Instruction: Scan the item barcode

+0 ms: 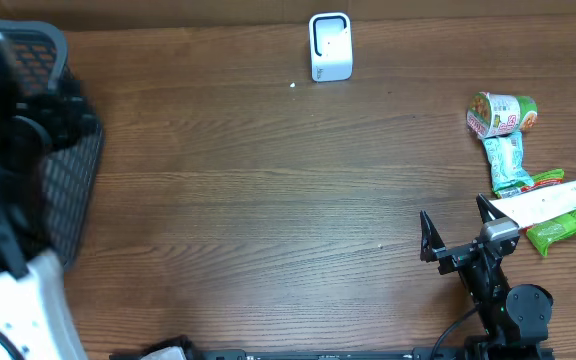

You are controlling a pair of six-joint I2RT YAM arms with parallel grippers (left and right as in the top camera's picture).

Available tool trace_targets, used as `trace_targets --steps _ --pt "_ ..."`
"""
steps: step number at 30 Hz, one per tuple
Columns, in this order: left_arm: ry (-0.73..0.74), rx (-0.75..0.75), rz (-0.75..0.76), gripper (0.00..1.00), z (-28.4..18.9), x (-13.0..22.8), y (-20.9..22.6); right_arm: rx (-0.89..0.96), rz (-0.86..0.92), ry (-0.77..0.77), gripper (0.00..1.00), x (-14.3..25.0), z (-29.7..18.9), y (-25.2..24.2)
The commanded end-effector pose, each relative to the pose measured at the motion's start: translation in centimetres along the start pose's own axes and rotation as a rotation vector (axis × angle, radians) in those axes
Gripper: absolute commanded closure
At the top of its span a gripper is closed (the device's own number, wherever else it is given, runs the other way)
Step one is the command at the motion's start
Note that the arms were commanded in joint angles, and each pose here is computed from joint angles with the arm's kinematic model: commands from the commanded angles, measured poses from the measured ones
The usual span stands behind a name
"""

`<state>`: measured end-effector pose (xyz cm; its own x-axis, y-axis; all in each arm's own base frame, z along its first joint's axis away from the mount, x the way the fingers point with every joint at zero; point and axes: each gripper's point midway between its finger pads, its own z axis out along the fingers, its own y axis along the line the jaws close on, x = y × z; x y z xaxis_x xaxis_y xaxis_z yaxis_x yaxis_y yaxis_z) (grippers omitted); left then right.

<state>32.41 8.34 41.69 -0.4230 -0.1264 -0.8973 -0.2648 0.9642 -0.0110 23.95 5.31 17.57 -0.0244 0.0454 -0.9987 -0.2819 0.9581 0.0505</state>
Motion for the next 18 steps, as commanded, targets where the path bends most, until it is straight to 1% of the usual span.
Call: trace_targets --steps 1,3,6,12,15,18 --pt "-0.045 0.115 0.053 0.0 -0.2 2.9 -3.4 -0.011 0.006 -0.005 0.0 0.1 0.0 0.2" --pt "-0.102 0.159 0.061 0.0 -0.3 5.0 -4.4 -0.011 0.005 -0.005 0.0 0.1 0.0 0.2" --pt "-0.146 0.201 0.065 0.0 -0.2 8.5 -4.9 -0.011 0.006 -0.005 0.0 0.1 0.0 0.2" --pt "-0.228 0.21 0.092 0.0 0.2 16.2 -4.5 -0.011 0.006 -0.005 0.0 0.1 0.0 0.2" --pt "-0.258 0.208 0.113 0.0 0.5 18.8 -4.4 -0.011 0.005 -0.005 0.0 0.1 0.0 0.2" --pt "-0.307 0.203 0.144 0.0 0.9 20.6 -4.3 -0.011 0.006 -0.005 0.0 0.1 0.0 0.2"
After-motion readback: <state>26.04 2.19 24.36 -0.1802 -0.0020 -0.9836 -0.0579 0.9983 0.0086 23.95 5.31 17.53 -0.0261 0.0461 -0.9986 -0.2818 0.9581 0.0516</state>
